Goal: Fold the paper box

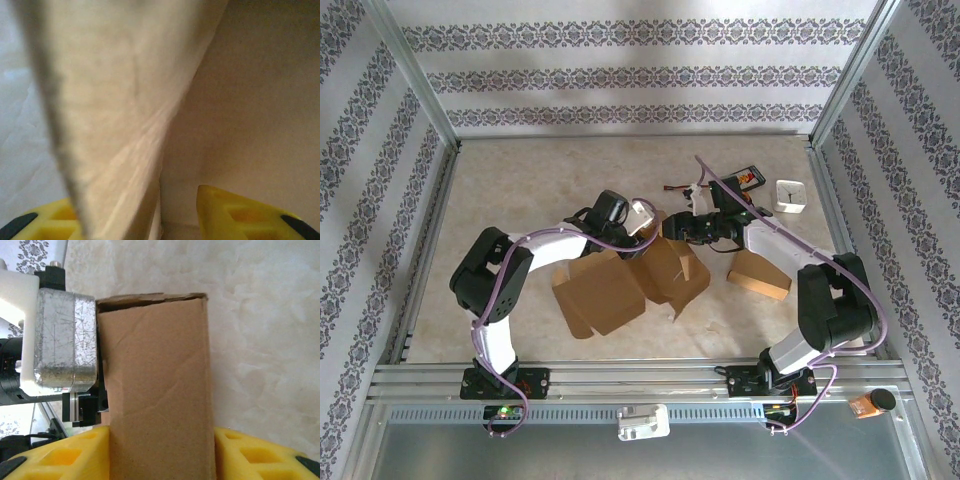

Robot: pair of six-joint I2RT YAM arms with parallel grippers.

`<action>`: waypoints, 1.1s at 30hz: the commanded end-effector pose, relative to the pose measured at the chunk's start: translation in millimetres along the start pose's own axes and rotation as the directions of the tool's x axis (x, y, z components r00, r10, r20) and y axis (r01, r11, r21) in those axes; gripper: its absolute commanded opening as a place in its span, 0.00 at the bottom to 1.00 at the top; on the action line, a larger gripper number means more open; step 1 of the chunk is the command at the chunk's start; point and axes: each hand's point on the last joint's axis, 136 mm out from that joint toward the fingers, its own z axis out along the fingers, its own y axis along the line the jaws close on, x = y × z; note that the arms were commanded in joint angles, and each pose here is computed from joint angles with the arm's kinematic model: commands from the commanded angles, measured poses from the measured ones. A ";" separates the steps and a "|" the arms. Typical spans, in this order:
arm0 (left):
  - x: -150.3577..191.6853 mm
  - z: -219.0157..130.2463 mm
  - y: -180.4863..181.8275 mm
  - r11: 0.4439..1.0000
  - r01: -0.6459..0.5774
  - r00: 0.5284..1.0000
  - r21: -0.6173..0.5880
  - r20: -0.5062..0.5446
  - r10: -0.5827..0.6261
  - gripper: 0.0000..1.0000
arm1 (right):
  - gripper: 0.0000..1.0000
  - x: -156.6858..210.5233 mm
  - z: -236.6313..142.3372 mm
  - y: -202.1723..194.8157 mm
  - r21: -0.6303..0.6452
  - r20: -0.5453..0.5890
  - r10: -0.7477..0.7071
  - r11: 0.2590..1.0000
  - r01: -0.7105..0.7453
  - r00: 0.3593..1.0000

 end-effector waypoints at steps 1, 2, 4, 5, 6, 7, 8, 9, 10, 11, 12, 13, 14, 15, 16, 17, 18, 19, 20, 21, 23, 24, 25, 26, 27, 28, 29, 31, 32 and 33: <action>7.9 12.4 -6.8 0.999 -0.029 0.999 0.030 -0.043 0.030 0.44 | 0.50 4.5 4.1 10.0 -0.052 -0.023 -0.060 0.997 0.058 0.998; 7.9 13.7 -5.5 0.999 -0.031 0.998 0.026 -0.046 0.032 0.44 | 0.50 4.6 4.3 9.6 -0.050 -0.027 -0.060 0.997 0.058 0.998; 6.9 15.5 -2.9 0.999 -0.031 0.998 0.018 -0.050 0.032 0.42 | 0.50 4.4 4.9 9.2 -0.047 -0.033 -0.060 0.997 0.059 0.998; 6.4 15.5 -1.6 0.999 -0.030 0.998 0.013 -0.052 0.030 0.41 | 0.50 4.6 5.2 9.1 -0.048 -0.037 -0.060 0.997 0.058 0.998; 4.9 15.3 -0.6 1.000 -0.030 0.998 0.008 -0.050 0.030 0.40 | 0.50 4.6 5.4 9.6 -0.048 -0.037 -0.062 0.997 0.061 0.997; 3.8 14.7 0.0 1.000 -0.031 0.998 0.005 -0.048 0.031 0.39 | 0.50 4.5 5.2 10.4 -0.048 -0.037 -0.066 0.997 0.064 0.997; 2.0 13.9 1.0 0.999 -0.032 0.999 -0.002 -0.044 0.032 0.39 | 0.50 4.4 5.1 10.6 -0.047 -0.037 -0.068 0.997 0.066 0.997; 0.3 12.9 2.2 1.000 -0.029 0.999 -0.007 -0.039 0.029 0.38 | 0.50 4.4 4.9 11.6 -0.048 -0.037 -0.070 0.996 0.068 0.997; -2.1 11.6 3.2 1.000 -0.026 0.999 -0.013 -0.031 0.025 0.38 | 0.50 4.3 4.7 12.8 -0.048 -0.038 -0.074 0.996 0.072 0.997; -3.9 10.6 4.4 1.000 -0.023 0.999 -0.017 -0.024 0.023 0.38 | 0.50 4.7 4.5 14.6 -0.049 -0.041 -0.079 0.996 0.077 0.996; -5.2 10.2 4.7 1.000 -0.021 1.000 -0.019 -0.017 0.021 0.38 | 0.50 4.2 4.1 16.3 -0.051 -0.041 -0.085 0.995 0.083 0.996; -8.0 9.5 5.5 1.000 -0.019 1.000 -0.020 -0.006 0.019 0.38 | 0.50 5.1 4.2 17.8 -0.050 -0.045 -0.091 0.995 0.088 0.995; -8.3 9.5 5.8 1.000 -0.018 1.000 -0.022 -0.003 0.018 0.38 | 0.50 4.9 3.7 19.2 -0.049 -0.045 -0.096 0.994 0.094 0.994; -10.0 8.9 7.1 1.000 -0.017 1.000 -0.026 0.002 0.017 0.37 | 0.50 5.0 3.4 20.3 -0.048 -0.047 -0.100 0.994 0.098 0.994; -10.3 9.0 8.5 0.999 -0.014 1.000 -0.030 0.003 0.014 0.34 | 0.50 5.3 3.1 21.2 -0.045 -0.050 -0.104 0.994 0.102 0.993; -11.0 8.6 10.3 0.999 -0.008 1.000 -0.035 0.005 0.009 0.29 | 0.50 5.3 2.8 22.4 -0.043 -0.051 -0.109 0.993 0.107 0.993; -11.0 8.5 11.3 0.999 -0.004 1.000 -0.038 0.004 0.004 0.26 | 0.50 5.8 2.9 23.1 -0.041 -0.054 -0.112 0.993 0.110 0.992; -11.9 8.4 11.3 0.999 -0.001 1.000 -0.037 0.006 0.001 0.24 | 0.50 6.5 2.4 24.1 -0.041 -0.056 -0.118 0.992 0.116 0.991; -13.0 7.5 12.3 0.999 0.003 1.000 -0.039 0.010 -0.003 0.21 | 0.50 7.1 2.3 24.2 -0.038 -0.060 -0.121 0.992 0.119 0.991; -13.2 7.8 12.6 0.999 0.005 1.000 -0.040 0.011 -0.005 0.16 | 0.50 7.8 2.3 23.5 -0.035 -0.061 -0.120 0.992 0.118 0.991; -13.9 7.5 13.4 0.999 0.009 1.000 -0.046 0.014 -0.009 0.03 | 0.50 7.7 1.5 23.4 -0.030 -0.060 -0.121 0.992 0.119 0.991; -13.8 7.5 13.9 0.999 0.012 1.000 -0.049 0.016 -0.012 0.00 | 0.50 7.5 1.1 23.6 -0.029 -0.057 -0.121 0.992 0.120 0.991; -13.3 7.1 13.8 0.999 0.013 1.000 -0.050 0.019 -0.012 0.00 | 0.50 7.5 0.7 24.4 -0.030 -0.057 -0.122 0.992 0.120 0.991; -13.5 6.6 13.9 0.999 0.013 1.000 -0.051 0.023 -0.012 0.00 | 0.50 7.0 0.0 25.4 -0.030 -0.054 -0.124 0.992 0.122 0.991; -13.9 6.1 14.1 0.998 0.014 1.000 -0.053 0.029 -0.012 0.00 | 0.50 7.3 -0.5 25.7 -0.029 -0.053 -0.123 0.992 0.122 0.991; -15.5 5.2 14.2 0.998 0.019 0.999 -0.055 0.038 -0.017 0.00 | 0.50 7.8 -0.7 27.1 -0.031 -0.054 -0.127 0.992 0.125 0.990; -17.9 4.3 14.2 0.998 0.023 0.999 -0.055 0.047 -0.020 0.09 | 0.50 8.0 -1.2 28.2 -0.031 -0.054 -0.131 0.991 0.129 0.990; -23.5 2.5 14.8 0.998 0.036 0.998 -0.052 0.062 -0.033 0.31 | 0.50 8.7 -1.9 29.8 -0.030 -0.055 -0.137 0.990 0.136 0.989; -26.5 1.7 15.8 0.998 0.046 0.997 -0.052 0.072 -0.042 0.31 | 0.50 9.2 -2.2 30.4 -0.030 -0.056 -0.139 0.990 0.138 0.989; -29.2 1.5 16.4 0.998 0.050 0.996 -0.050 0.080 -0.046 0.31 | 0.50 9.4 -2.1 31.0 -0.030 -0.057 -0.141 0.990 0.140 0.988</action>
